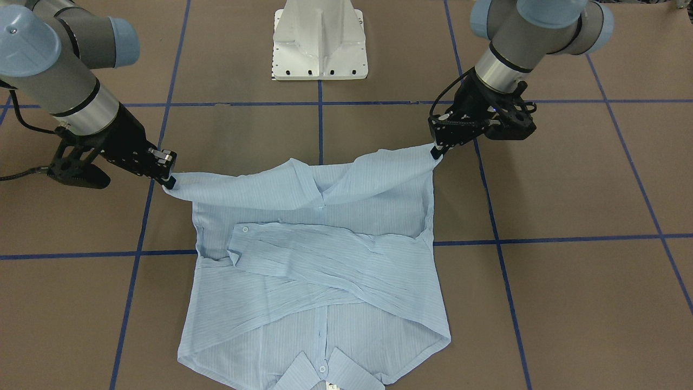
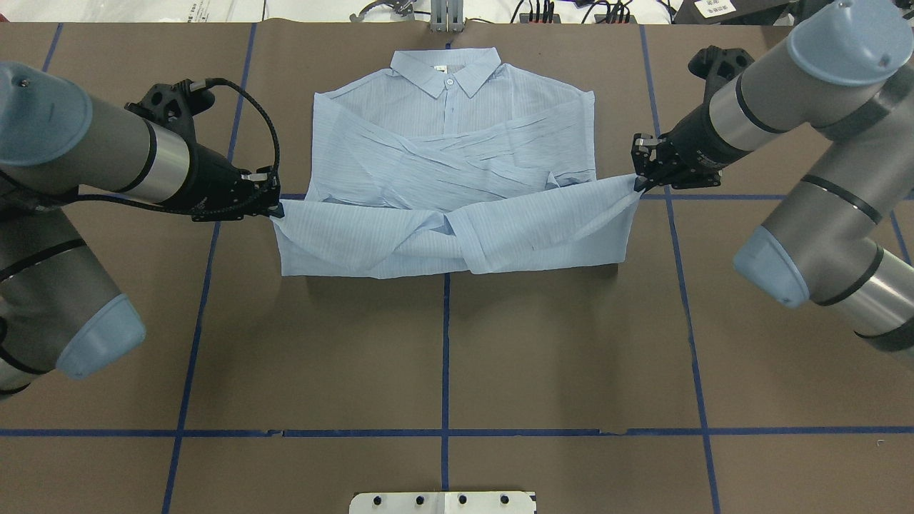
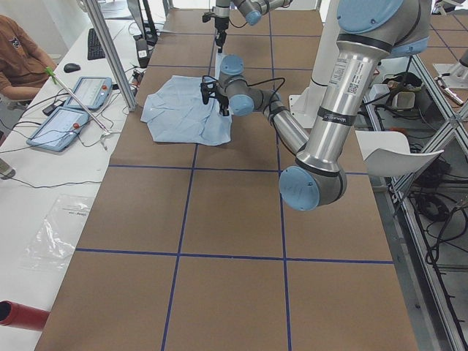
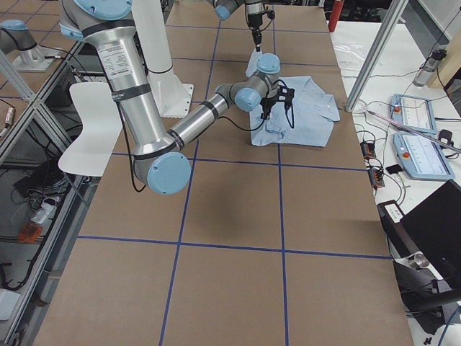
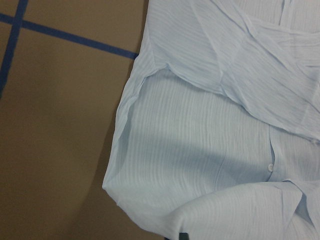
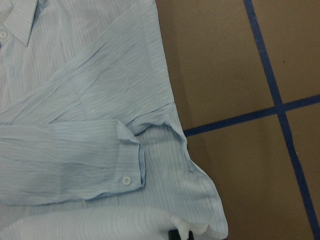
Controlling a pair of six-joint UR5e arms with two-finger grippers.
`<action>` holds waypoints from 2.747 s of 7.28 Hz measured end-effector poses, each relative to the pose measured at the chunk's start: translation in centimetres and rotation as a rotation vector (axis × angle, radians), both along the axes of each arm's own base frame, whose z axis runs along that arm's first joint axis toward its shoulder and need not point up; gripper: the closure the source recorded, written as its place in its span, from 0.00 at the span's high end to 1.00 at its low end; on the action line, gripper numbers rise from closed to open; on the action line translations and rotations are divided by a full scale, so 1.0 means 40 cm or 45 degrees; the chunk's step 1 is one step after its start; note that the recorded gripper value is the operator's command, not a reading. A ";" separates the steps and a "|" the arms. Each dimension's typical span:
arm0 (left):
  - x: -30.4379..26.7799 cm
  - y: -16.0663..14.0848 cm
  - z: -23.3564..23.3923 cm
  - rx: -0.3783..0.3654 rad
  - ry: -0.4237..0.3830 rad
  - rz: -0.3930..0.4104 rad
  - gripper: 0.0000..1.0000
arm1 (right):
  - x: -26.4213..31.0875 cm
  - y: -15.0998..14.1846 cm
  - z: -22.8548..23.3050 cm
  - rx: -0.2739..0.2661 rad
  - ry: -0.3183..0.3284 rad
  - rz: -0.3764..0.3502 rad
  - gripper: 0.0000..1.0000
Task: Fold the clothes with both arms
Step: 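Lay the held hem down along the collar edge with both grippers, then open both grippers to release the hem at the collar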
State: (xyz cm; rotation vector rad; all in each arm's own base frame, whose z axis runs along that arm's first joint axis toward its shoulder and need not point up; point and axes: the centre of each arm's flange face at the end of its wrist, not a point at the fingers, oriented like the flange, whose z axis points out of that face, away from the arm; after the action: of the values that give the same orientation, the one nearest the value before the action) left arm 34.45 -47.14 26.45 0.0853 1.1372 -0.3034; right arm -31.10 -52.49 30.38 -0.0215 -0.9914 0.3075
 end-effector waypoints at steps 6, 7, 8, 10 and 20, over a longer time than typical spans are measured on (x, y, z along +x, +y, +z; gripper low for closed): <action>-0.002 -0.281 0.014 -0.017 0.066 -0.095 0.00 | -0.026 -0.257 -0.031 -0.051 0.043 0.094 0.00; 0.019 -0.314 0.013 -0.025 0.071 -0.103 0.00 | -0.036 -0.293 -0.037 -0.059 0.052 0.100 0.00; 0.027 -0.344 0.030 -0.030 0.077 -0.116 0.00 | -0.042 -0.328 -0.047 -0.065 0.059 0.107 0.00; 0.006 -0.409 0.090 -0.035 0.075 -0.159 0.00 | -0.052 -0.410 -0.034 -0.050 0.052 0.130 0.00; 0.091 -0.564 0.094 -0.044 0.056 -0.201 0.00 | -0.113 -0.513 0.014 -0.035 0.063 0.130 0.00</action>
State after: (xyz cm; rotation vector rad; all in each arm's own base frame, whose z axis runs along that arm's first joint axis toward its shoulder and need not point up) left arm 38.08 -69.72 30.23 0.1391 1.1706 -0.4672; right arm -35.63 -73.01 30.95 0.0120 -0.9407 0.4135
